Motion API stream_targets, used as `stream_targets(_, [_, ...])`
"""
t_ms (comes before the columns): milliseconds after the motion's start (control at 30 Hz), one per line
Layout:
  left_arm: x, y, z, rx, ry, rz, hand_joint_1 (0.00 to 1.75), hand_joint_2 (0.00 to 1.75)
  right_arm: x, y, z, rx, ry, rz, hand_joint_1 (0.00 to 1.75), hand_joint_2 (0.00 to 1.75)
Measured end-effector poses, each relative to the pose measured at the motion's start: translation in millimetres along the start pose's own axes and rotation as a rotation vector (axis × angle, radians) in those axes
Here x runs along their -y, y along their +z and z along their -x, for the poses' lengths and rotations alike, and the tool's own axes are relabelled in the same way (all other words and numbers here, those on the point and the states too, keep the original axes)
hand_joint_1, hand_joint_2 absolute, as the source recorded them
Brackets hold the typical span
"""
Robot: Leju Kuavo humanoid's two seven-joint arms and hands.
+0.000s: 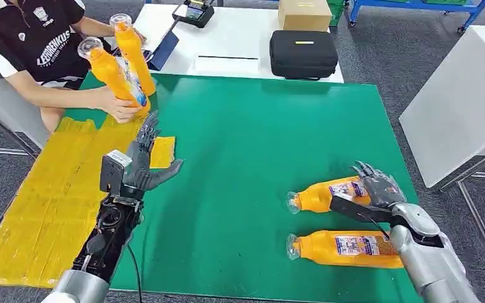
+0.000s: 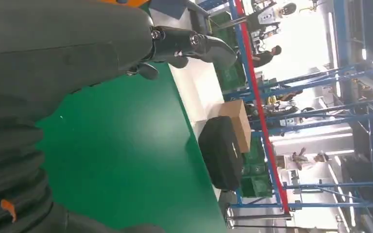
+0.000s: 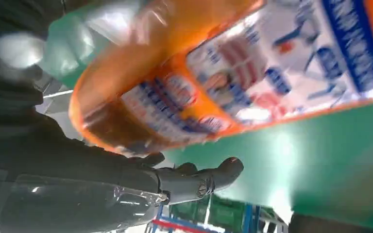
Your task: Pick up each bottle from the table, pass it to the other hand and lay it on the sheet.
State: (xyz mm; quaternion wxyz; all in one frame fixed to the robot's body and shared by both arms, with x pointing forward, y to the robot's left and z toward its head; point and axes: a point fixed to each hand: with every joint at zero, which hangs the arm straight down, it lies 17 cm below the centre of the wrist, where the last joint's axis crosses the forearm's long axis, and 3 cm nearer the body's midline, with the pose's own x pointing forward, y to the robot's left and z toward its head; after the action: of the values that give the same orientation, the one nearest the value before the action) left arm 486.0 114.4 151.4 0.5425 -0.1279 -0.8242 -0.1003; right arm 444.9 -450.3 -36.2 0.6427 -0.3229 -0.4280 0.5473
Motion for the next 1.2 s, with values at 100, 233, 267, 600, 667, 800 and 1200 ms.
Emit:
stream_targets(100, [-1, 1, 1, -0.004, 0.004, -0.004, 0.0, 1.75, -5, -4, -4, -0.001, -0.011, -0.018, 0.02, 1.75])
stream_targets(233, [-1, 1, 2, -0.007, 0.012, -0.008, 0.0, 1.75, -9, -9, -5, -0.01, -0.021, -0.053, 1.2, 1.75])
stream_targets(267, [0, 1, 2, -0.007, 0.014, -0.008, 0.0, 1.75, -12, -10, -5, -0.017, -0.021, -0.065, 1.2, 1.75])
stream_targets(600, [-2, 1, 4, -0.014, 0.014, -0.02, 0.0, 1.75, -14, -18, -8, -0.03, -0.015, -0.098, 1.47, 1.75])
stream_targets(667, [-3, 2, 5, -0.019, 0.016, -0.022, 0.0, 1.75, -14, -19, -8, -0.032, -0.016, -0.1, 1.59, 1.75])
stream_targets(800, [-4, 2, 6, -0.025, 0.017, -0.025, 0.0, 1.75, -14, -21, -9, -0.035, -0.017, -0.102, 1.75, 1.75])
stream_targets(1200, [-7, 17, 10, -0.046, 0.041, -0.05, 0.0, 1.75, 60, -37, -88, 0.121, -0.131, 0.332, 1.75, 1.75])
